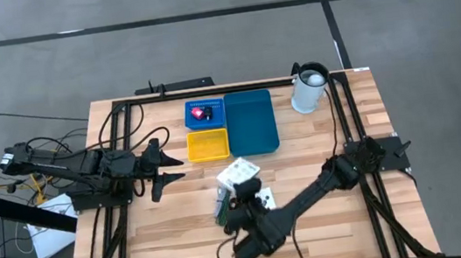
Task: Pick and place items into bin
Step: Put the left SD card reader box into the blue bin
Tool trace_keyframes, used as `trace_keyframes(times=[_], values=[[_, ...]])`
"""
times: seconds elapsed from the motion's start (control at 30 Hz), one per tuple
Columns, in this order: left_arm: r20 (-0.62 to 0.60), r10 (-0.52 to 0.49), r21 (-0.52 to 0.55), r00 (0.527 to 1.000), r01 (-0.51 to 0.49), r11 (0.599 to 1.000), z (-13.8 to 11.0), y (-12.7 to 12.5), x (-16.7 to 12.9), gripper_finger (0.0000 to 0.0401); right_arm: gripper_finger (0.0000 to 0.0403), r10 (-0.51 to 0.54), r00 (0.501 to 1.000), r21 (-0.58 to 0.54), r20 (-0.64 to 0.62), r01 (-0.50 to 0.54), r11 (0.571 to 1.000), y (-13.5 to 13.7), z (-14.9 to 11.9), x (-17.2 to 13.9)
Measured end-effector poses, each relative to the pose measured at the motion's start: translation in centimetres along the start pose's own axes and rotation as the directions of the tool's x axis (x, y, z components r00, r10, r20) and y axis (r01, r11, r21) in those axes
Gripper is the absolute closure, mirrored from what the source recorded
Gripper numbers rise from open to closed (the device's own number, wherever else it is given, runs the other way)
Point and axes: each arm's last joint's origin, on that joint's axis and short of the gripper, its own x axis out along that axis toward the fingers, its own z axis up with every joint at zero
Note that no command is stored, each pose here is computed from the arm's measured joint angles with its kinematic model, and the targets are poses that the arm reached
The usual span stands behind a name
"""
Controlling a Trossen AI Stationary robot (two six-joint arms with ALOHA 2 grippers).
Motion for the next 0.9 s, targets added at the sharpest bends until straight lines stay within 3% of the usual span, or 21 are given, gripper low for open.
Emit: trace_keyframes(times=[0.3,0.5,0.7,0.9], values=[[-0.005,0.001,0.002,1.000,-0.001,1.000,0.0,0.0,0.0,0.0225,0.0361,0.043,0.992,0.056,-0.121,-0.036,0.998,-7.6,-0.7,4.9],[-0.008,0.002,-0.003,1.000,-0.002,1.000,-0.1,0.0,0.0,0.0225,0.0368,0.137,0.967,0.089,-0.217,-0.120,0.989,-11.7,-2.0,9.1],[-0.008,0.003,0.001,1.000,-0.003,1.000,-0.1,0.0,0.0,0.0225,0.0359,0.282,0.912,0.122,-0.299,-0.256,0.959,-14.2,-3.4,13.4],[-0.009,0.002,0.031,1.000,-0.002,1.000,-0.1,0.0,0.0,0.0225,0.0345,0.352,0.870,0.174,-0.345,-0.309,0.935,-15.9,-4.8,16.4]])
